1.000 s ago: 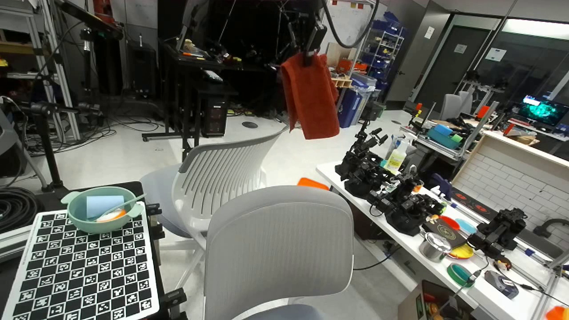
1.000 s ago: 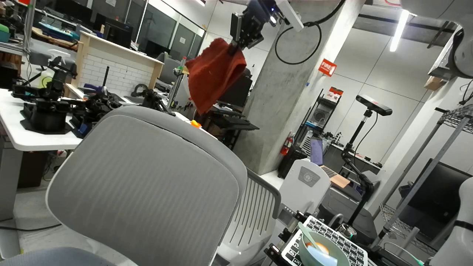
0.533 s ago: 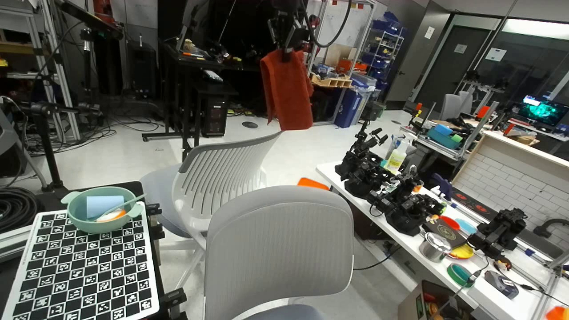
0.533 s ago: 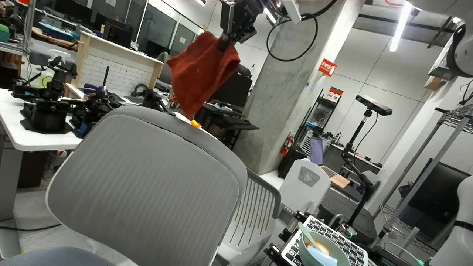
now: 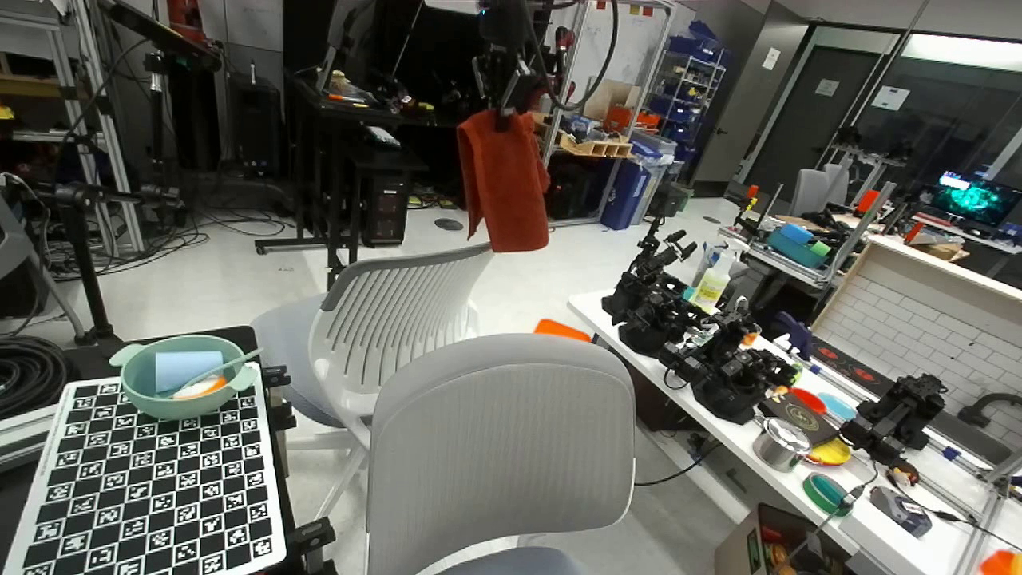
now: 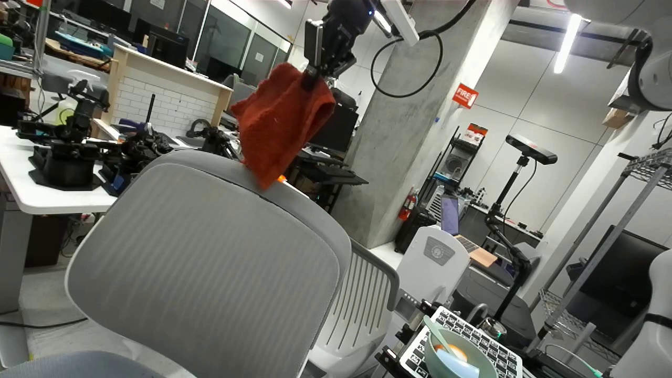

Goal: Move the orange towel to the chair on the left then back to the chair on the right

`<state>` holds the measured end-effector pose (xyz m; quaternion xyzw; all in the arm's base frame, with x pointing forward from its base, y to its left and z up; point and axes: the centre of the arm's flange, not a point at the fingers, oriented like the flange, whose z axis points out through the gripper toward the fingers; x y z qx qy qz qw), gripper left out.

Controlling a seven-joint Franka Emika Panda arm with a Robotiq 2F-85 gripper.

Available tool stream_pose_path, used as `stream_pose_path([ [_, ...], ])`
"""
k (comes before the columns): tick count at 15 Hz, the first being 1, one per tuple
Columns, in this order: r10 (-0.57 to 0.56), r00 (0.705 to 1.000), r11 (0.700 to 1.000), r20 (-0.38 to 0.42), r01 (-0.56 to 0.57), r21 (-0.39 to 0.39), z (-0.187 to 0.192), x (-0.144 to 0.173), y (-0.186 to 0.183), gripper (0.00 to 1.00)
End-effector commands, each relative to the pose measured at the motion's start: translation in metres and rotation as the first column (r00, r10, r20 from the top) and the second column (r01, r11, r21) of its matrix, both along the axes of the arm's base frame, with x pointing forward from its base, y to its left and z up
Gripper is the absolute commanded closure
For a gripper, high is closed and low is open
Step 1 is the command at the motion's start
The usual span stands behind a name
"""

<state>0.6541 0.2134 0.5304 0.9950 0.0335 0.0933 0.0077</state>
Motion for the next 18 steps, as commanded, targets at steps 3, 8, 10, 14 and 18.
stream_pose_path([
  [3,-0.001,0.999,1.0,-0.044,0.0,-0.017,-0.023,0.0,-0.002,0.97],
  [8,0.008,0.997,0.999,-0.075,-0.011,-0.036,-0.046,0.0,0.003,0.81],
  [10,0.018,0.997,0.999,-0.08,-0.022,-0.044,-0.051,0.0,0.005,0.56],
  [14,0.027,0.996,0.998,-0.084,-0.032,-0.052,-0.054,0.001,0.006,0.27],
  [18,0.032,0.996,0.998,-0.087,-0.037,-0.053,-0.056,0.0,0.003,0.0],
])
